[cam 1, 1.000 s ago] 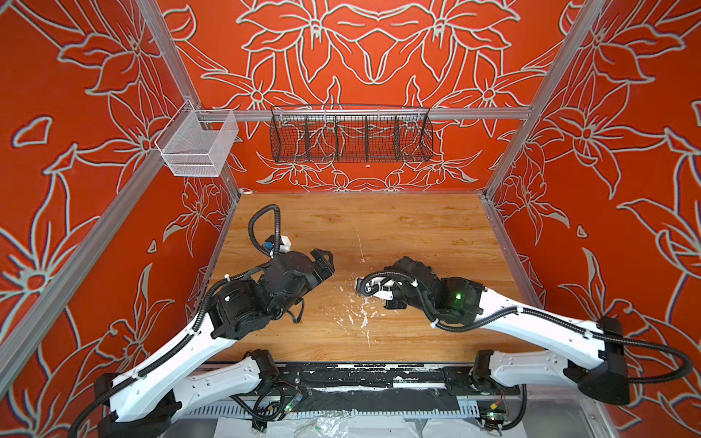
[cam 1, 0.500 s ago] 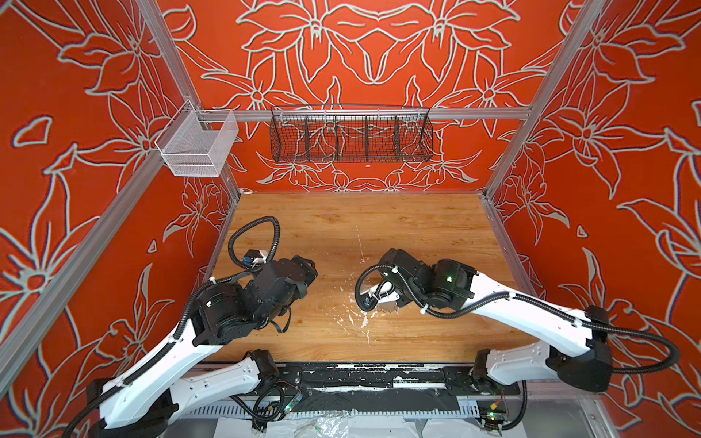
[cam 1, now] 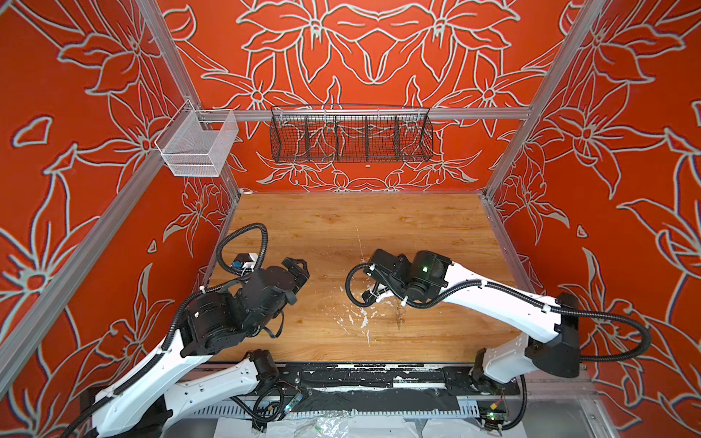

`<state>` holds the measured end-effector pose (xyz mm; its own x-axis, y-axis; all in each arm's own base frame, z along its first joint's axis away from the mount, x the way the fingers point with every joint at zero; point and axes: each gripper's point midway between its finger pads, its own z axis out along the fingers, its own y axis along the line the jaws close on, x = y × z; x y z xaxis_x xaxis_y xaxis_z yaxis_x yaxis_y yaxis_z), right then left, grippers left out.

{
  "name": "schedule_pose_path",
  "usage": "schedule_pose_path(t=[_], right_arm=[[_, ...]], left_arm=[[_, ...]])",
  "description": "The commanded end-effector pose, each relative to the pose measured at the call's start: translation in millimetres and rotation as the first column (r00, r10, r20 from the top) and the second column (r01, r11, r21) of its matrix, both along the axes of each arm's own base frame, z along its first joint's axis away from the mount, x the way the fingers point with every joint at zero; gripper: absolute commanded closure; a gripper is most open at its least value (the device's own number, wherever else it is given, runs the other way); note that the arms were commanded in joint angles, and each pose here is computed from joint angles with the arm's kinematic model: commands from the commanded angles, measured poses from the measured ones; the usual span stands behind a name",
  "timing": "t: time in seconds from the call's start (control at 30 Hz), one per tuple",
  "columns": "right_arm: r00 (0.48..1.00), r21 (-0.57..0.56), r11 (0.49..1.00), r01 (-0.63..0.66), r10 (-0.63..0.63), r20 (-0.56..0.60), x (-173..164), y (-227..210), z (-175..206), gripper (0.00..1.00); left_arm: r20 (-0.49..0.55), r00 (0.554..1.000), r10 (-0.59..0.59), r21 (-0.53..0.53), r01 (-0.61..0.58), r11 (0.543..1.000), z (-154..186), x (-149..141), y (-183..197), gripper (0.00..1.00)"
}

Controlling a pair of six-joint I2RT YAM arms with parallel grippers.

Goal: Attach keys to a key ring
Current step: Place the keyring at the center of the table.

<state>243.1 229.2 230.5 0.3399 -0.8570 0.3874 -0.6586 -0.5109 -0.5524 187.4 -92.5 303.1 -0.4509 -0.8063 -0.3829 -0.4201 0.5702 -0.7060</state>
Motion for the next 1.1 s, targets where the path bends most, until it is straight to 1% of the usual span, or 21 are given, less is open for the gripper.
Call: schedule_pose_path(t=[0.0, 0.07, 0.13, 0.27, 0.33, 0.4, 0.53, 0.67, 0.77, 0.83, 0.9, 1.0, 1.07], right_arm=[[0.994, -0.055, 0.997, -0.046, 0.052, 0.099, 17, 5, 14, 1.0], [0.99, -0.057, 0.997, -0.061, 0.067, 0.122, 21, 9, 17, 1.0], [0.988, -0.058, 0.996, -0.065, 0.073, 0.135, 23, 11, 20, 1.0], [0.988, -0.052, 0.996, -0.071, 0.078, 0.133, 22, 11, 21, 1.0], [0.988, -0.04, 0.996, -0.076, 0.081, 0.133, 22, 12, 21, 1.0], [0.987, -0.027, 0.996, -0.085, 0.088, 0.136, 21, 13, 22, 1.0], [0.984, -0.008, 0.995, -0.103, 0.103, 0.147, 22, 16, 24, 1.0], [0.982, 0.01, 0.993, -0.118, 0.115, 0.15, 22, 19, 24, 1.0], [0.982, 0.028, 0.992, -0.124, 0.119, 0.146, 20, 20, 24, 1.0], [0.979, 0.087, 0.989, -0.123, 0.107, 0.176, 23, 27, 29, 1.0], [0.978, 0.202, 0.973, -0.11, 0.07, 0.199, 25, 38, 40, 1.0], [0.987, 0.363, 0.928, -0.087, 0.031, 0.157, 18, 49, 48, 1.0], [0.993, 0.464, 0.883, -0.073, 0.019, 0.12, 11, 56, 52, 1.0]], left_arm=[[-0.019, 1.0, 0.01, 0.042, -0.009, 0.999, -2, 1, 1, 0.03], [-0.052, 0.999, 0.011, 0.051, -0.009, 0.999, -5, -3, 3, 0.03], [-0.048, 0.999, 0.003, 0.047, -0.001, 0.999, -6, -6, 4, 0.03], [0.014, 1.0, -0.013, -0.018, 0.013, 1.0, -7, -1, -2, 0.03], [0.033, 0.999, -0.025, 0.0, 0.025, 1.0, -4, 3, -5, 0.03], [0.003, 0.999, 0.036, 0.037, -0.036, 0.999, -5, 2, 5, 0.03], [-0.023, 0.999, 0.034, 0.064, -0.032, 0.997, -12, 8, -3, 0.03], [-0.069, 0.997, 0.047, 0.05, -0.044, 0.998, -19, 1, 0, 0.03], [-0.062, 0.998, 0.018, 0.008, -0.017, 1.0, -20, -5, -1, 0.03], [-0.046, 0.999, -0.023, -0.006, 0.023, 1.0, -24, -4, -8, 0.03], [-0.059, 0.998, -0.033, 0.01, 0.034, 0.999, -29, -5, -8, 0.03], [-0.055, 0.998, -0.032, 0.064, 0.036, 0.997, -36, -3, -4, 0.03], [0.043, 0.992, -0.117, 0.142, 0.11, 0.984, -35, 7, -9, 0.03]])
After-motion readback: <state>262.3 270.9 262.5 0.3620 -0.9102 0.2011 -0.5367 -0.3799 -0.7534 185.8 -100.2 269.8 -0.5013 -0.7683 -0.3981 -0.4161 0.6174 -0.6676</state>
